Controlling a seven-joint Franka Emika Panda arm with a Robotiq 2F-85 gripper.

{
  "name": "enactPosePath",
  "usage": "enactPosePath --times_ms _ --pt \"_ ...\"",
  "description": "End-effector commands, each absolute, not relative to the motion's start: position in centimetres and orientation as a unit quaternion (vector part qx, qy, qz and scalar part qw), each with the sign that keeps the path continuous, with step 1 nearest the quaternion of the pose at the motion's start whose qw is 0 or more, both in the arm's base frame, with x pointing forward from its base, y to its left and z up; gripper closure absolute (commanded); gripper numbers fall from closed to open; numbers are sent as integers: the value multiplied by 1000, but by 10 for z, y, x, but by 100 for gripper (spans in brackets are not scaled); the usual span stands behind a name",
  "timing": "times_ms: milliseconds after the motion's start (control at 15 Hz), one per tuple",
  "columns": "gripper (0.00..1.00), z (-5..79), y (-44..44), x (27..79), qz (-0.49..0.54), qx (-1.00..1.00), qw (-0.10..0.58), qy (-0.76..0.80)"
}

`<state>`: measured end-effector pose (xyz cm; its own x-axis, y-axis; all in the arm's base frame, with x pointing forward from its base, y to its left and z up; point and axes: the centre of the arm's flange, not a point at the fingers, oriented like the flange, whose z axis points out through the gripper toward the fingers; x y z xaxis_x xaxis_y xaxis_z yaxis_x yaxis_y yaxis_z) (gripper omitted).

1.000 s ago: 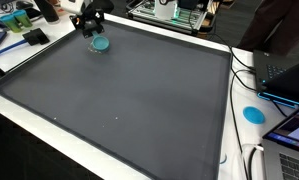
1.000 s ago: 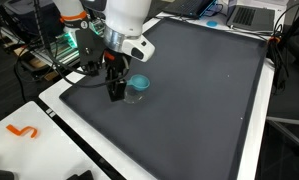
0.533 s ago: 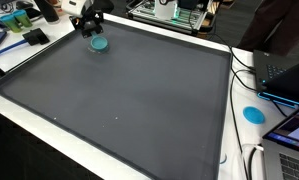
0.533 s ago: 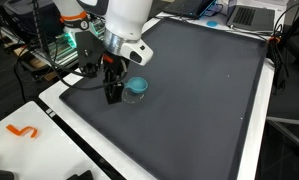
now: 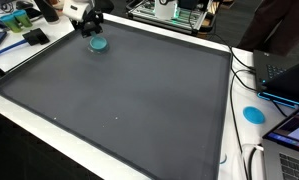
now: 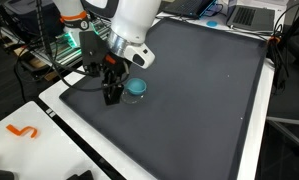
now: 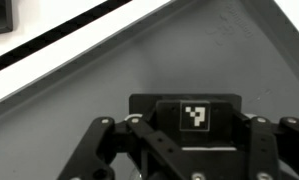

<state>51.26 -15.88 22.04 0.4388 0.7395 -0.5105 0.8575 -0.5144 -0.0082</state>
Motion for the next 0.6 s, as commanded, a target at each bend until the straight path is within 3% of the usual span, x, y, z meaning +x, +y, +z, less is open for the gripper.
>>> enactPosePath --times_ms 0,533 --pt "72 189 -155 514 -282 825 137 471" --pt "72 173 -139 527 -281 819 129 484"
